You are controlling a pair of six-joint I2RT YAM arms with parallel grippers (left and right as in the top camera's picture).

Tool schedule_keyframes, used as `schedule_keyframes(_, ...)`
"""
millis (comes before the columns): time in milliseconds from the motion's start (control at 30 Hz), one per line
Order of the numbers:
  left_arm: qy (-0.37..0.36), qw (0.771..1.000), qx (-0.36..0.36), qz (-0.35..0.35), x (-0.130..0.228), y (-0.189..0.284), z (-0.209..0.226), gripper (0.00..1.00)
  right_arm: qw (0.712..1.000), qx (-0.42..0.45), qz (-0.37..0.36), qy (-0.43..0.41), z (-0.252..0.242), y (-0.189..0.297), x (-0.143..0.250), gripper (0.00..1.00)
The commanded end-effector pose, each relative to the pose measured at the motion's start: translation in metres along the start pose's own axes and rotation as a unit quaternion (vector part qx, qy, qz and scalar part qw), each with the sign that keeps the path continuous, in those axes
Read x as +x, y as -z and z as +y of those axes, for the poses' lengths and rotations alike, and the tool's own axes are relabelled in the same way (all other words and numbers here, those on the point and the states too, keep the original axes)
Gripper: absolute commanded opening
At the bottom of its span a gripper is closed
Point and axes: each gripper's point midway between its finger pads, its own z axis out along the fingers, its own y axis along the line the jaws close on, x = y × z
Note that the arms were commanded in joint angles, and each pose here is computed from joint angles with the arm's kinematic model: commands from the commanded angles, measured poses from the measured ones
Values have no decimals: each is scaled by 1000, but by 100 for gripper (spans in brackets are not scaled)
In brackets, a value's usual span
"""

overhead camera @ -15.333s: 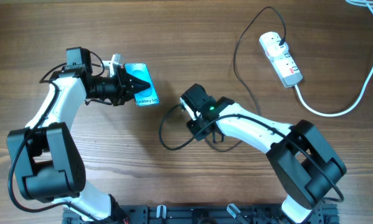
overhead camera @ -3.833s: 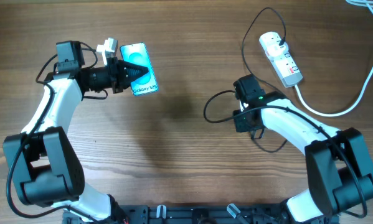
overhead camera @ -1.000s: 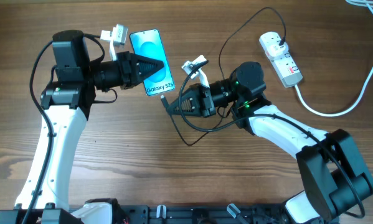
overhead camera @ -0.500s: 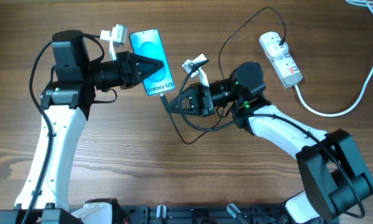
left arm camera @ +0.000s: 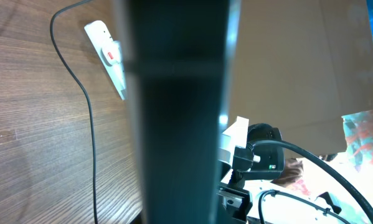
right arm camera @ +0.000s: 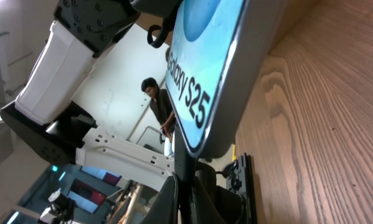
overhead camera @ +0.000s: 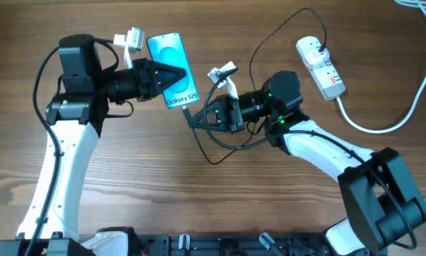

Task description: Plug charger to phone and switch on socket

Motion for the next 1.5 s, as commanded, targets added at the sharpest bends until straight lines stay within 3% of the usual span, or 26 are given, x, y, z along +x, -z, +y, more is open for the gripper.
schedule_keyframes(0,-7,1000,13,9,3,0,-8,4,999,16,-38,3,-5,1,-15,4)
schedule_keyframes(900,-12,1000,-11,7,6,0,4,4,996,37,-75,-9,-15,2,-26,4)
schedule_keyframes(1467,24,1000,-12,8,7,0,4,4,984,76,-162,-8,-28,11,-55,4)
